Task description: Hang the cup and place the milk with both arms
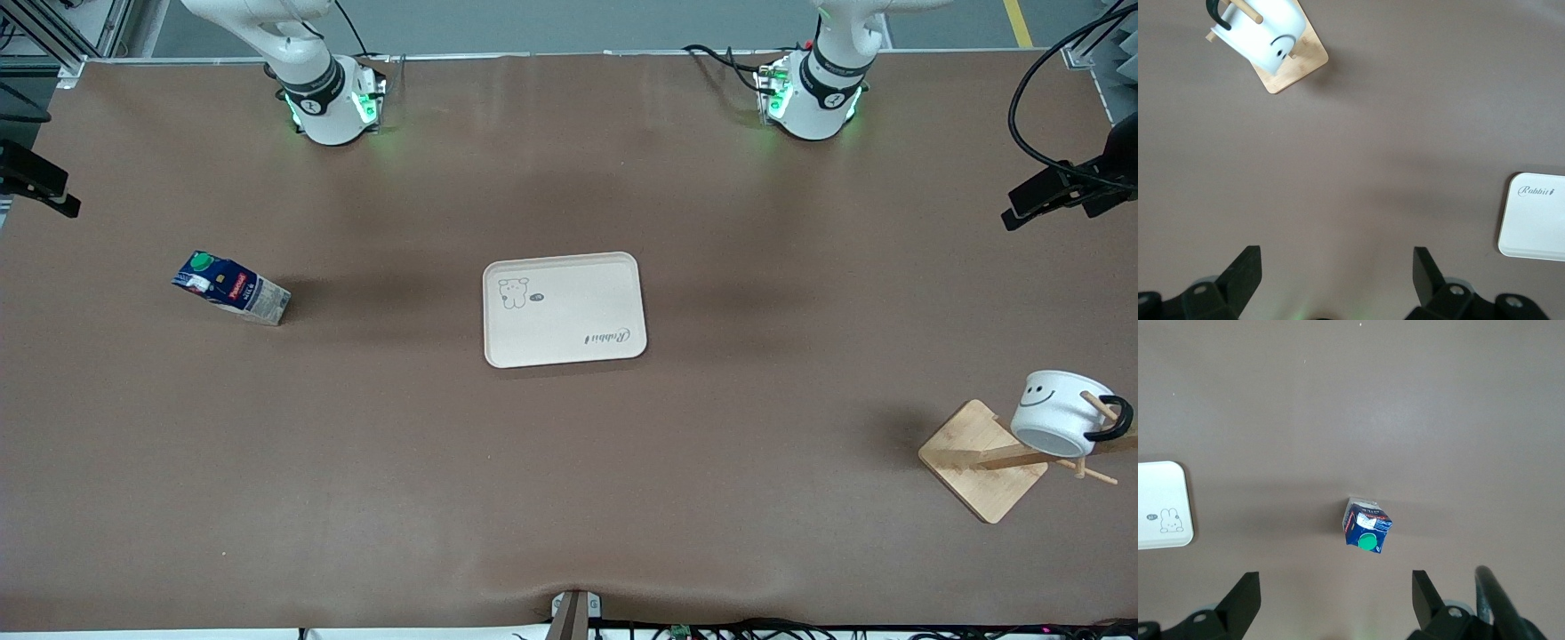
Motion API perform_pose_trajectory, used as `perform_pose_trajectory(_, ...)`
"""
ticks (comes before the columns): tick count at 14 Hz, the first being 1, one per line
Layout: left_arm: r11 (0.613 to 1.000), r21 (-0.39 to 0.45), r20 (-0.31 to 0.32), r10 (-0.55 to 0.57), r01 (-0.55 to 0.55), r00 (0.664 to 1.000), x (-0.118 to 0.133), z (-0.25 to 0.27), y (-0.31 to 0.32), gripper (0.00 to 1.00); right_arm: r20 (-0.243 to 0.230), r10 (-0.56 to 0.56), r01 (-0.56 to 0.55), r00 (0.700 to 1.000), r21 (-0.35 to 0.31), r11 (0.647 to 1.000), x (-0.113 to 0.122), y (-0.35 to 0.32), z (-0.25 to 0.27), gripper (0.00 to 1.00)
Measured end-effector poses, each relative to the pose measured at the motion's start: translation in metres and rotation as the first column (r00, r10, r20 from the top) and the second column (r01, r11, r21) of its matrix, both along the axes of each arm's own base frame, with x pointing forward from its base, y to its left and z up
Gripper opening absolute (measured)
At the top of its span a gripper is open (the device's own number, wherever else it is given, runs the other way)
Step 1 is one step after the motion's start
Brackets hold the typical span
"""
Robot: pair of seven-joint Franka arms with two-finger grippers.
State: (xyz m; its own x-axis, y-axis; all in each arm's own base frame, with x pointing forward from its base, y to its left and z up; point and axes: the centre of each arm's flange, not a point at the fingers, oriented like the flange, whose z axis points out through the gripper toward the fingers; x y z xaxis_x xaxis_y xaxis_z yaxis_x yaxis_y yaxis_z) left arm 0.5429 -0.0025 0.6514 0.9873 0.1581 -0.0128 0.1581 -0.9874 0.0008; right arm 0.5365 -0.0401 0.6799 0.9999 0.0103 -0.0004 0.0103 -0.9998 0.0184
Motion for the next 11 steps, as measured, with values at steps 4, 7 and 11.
perform_pose_trajectory(4, 1.0, 0.0, 0.01, 0.0, 0.0, 1.0, 0.001, -0.001, 0.0, 1.0, 0.026, 0.013, -0.013, 1.0, 0.0, 1.0, -0.025, 0.0, -0.005, 1.0)
perform_pose_trajectory(7, 1.0, 0.0, 0.03, 0.0, 0.0, 1.0, 0.002, 0.005, 0.001, 1.0, 0.053, 0.053, -0.053, 0.997, -0.004, 0.999, -0.032, -0.009, 0.002, 1.0)
perform_pose_trajectory(11, 1.0, 0.0, 0.038, 0.0, 0.0, 0.999, 0.002, 0.009, 0.001, 1.0, 0.063, 0.067, -0.067, 0.996, -0.006, 0.998, -0.032, -0.011, 0.003, 1.0)
